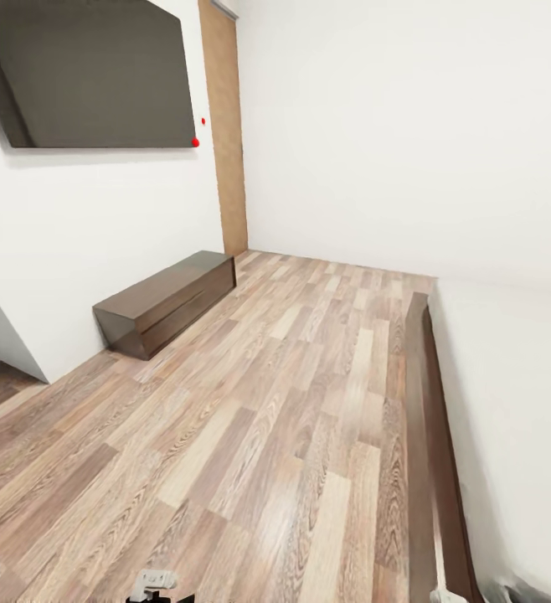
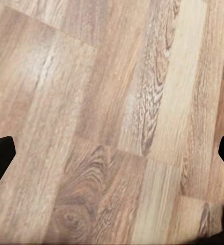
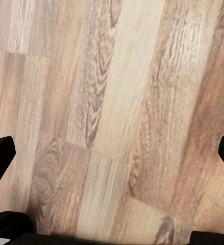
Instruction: In the bedroom, move the book from the bed onto either nightstand, and place the two sandals side by side next to the bed.
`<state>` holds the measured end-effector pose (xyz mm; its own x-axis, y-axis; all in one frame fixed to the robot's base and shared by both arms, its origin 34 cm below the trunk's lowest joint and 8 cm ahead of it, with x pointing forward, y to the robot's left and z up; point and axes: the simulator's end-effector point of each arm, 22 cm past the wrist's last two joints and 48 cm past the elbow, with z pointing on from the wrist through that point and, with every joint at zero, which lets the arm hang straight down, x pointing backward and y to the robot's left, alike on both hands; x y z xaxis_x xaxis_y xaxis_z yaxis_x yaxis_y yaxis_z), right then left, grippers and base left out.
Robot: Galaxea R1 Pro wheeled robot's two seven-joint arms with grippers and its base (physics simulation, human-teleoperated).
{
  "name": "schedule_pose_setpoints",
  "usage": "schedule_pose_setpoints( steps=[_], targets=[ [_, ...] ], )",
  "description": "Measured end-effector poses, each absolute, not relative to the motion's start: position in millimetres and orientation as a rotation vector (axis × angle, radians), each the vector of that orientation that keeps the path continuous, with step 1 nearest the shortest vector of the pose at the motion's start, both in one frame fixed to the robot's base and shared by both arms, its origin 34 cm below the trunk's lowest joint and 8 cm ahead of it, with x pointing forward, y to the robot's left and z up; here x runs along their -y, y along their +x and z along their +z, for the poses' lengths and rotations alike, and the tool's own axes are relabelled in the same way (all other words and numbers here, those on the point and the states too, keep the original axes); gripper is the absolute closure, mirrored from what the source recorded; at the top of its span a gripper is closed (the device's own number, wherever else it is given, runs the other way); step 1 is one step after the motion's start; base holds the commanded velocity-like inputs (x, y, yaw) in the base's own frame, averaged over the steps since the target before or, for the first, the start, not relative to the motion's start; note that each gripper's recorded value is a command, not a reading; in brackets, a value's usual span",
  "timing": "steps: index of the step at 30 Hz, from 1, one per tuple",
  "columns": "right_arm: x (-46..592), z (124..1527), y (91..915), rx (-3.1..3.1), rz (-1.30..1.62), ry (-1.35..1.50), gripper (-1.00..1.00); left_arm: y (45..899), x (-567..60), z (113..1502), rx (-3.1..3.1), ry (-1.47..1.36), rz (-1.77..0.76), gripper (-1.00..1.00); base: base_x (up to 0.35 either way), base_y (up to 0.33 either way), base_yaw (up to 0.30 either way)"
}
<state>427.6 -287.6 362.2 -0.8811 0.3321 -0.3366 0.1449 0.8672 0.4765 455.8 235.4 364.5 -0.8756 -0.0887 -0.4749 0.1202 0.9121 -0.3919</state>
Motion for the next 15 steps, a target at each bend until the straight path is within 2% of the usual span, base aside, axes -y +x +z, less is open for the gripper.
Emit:
schedule_pose_setpoints(
  steps=[15],
  targets=[
    [287.7,362.3,427.7,-2.625,0.625,0.353,-1.0,455.8,-235.4,364.6,-2.575,0.023,-0.571,-1.0,0.0,0.0,0.29]
  ],
)
